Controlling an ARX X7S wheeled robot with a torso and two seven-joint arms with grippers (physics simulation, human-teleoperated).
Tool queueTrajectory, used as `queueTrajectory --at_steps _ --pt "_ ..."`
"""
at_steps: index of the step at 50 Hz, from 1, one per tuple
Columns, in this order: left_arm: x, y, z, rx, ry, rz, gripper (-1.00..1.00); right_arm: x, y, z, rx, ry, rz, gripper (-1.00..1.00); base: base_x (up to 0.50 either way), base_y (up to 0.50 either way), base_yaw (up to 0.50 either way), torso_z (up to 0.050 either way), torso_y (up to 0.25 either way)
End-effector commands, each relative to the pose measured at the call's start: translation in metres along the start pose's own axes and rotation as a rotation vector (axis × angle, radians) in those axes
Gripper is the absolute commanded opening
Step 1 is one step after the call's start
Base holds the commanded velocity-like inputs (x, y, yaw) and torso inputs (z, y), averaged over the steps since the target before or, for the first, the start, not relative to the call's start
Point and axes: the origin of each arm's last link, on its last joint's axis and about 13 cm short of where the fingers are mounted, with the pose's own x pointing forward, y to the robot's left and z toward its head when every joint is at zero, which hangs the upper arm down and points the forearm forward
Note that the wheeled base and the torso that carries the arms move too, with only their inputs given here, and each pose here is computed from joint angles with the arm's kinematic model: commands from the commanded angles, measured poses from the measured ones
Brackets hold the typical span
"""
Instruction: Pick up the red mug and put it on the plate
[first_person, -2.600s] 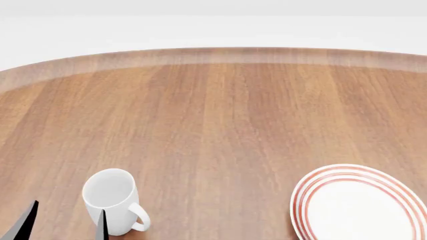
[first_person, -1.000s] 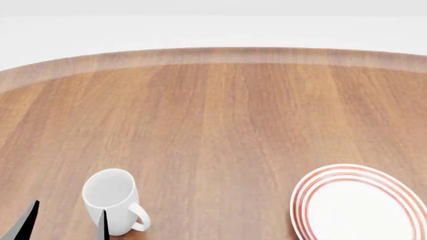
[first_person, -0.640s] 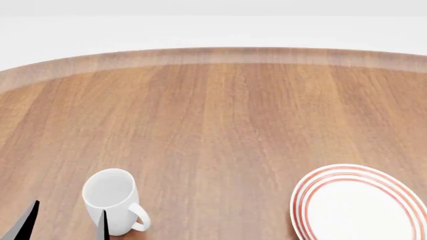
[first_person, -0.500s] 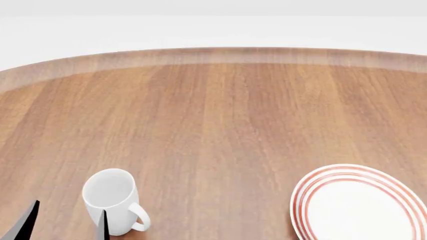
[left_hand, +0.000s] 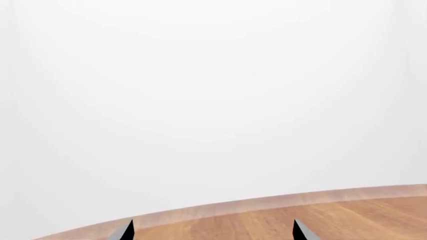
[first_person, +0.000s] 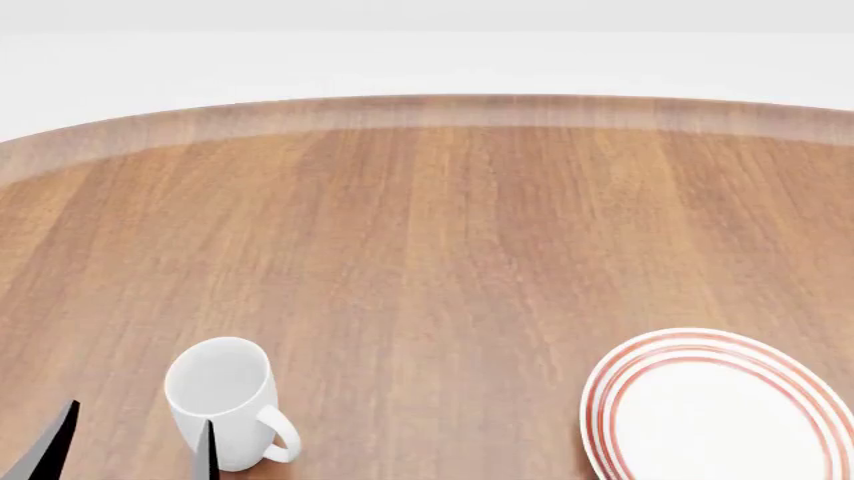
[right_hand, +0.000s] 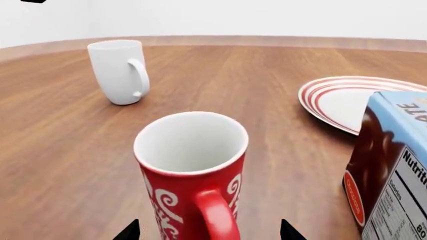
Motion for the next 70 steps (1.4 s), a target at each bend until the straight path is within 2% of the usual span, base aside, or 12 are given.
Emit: queueTrajectory --at_steps 1,36,70 --pt "0.0 0.0 0.0 0.002 -0.001 0.001 1.0 -0.001 -0.001 -0.007 0.008 0.011 -0.003 1.0 0.0 0.0 0.0 0.0 0.0" --pt "0.0 0.0 0.0 0.003 -0.001 -0.001 1.0 -0.006 -0.004 -0.018 0.029 0.022 -0.022 1.0 0.0 0.0 0.0 0.0 0.0" --pt "0.0 0.0 0.0 0.004 -0.002 0.0 1.0 -0.002 -0.003 -0.014 0.033 0.009 -0.026 1.0 0.0 0.0 0.0 0.0 0.0"
